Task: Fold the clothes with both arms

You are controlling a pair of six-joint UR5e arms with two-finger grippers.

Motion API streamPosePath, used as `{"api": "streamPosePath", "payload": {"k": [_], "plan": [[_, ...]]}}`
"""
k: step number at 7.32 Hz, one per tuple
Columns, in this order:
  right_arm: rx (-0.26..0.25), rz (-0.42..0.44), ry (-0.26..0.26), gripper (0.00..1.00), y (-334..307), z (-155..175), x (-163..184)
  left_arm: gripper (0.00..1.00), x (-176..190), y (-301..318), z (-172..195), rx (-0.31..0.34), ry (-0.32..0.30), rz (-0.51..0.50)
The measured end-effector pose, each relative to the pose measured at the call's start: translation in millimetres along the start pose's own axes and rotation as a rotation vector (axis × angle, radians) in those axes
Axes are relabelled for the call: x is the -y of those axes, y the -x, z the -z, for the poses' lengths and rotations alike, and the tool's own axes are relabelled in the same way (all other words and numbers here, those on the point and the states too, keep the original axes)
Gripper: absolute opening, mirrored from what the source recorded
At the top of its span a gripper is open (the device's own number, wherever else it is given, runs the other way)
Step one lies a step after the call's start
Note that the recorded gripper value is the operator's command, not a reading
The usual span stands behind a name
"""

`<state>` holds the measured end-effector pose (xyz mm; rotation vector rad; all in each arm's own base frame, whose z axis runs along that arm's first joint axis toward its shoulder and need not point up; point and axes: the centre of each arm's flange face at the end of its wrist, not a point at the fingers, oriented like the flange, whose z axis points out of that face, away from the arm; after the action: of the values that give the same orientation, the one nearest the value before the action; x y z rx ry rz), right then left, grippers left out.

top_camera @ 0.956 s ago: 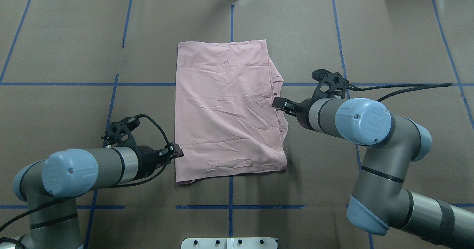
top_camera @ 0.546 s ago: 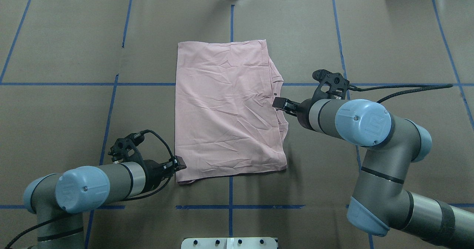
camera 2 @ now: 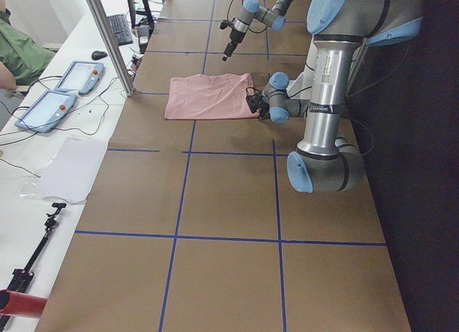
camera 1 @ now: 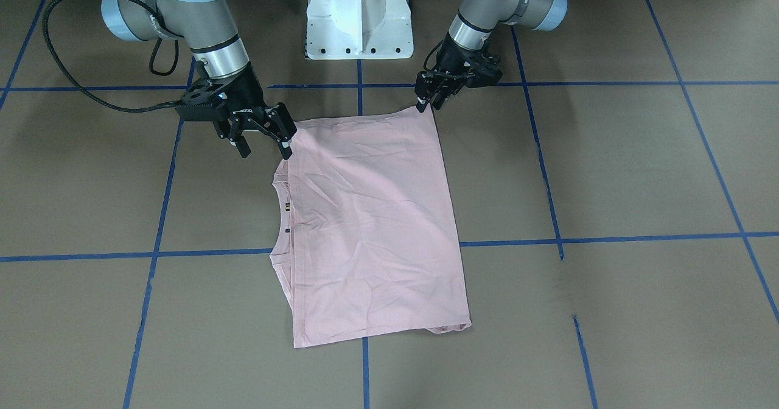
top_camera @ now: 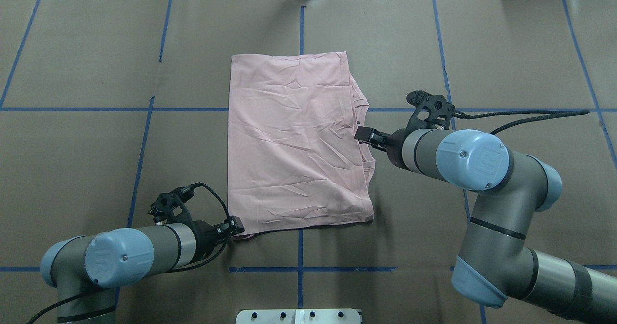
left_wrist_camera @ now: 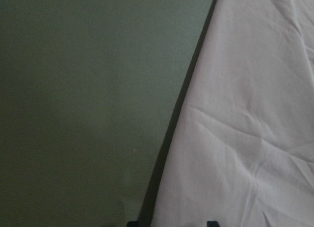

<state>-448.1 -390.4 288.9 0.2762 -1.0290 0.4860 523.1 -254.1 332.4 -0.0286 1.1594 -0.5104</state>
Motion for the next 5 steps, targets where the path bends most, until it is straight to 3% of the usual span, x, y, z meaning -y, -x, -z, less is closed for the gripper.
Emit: {"api": "streamPosePath", "payload": {"k": [2, 3, 4, 5], "plan": [[0.000, 0.000, 0.000, 1.00, -0.1, 0.0, -0.4, 0.42, -5.2, 0.7, -1.7, 0.003, 0.007, -0.002], [0.000, 0.001, -0.001, 1.00, -0.2, -0.2, -0.9, 0.31, -7.1, 0.2, -2.3, 0.002, 0.010, -0.003], [-0.001, 0.001, -0.003, 1.00, -0.2, -0.5, -1.1, 0.04, -9.3, -0.5, -3.1, 0.002, 0.013, -0.003], [-0.001, 0.002, -0.003, 1.00, -0.1, -0.9, -1.7, 0.00, -12.6, -0.4, -4.7, 0.003, 0.018, -0.003]]}}
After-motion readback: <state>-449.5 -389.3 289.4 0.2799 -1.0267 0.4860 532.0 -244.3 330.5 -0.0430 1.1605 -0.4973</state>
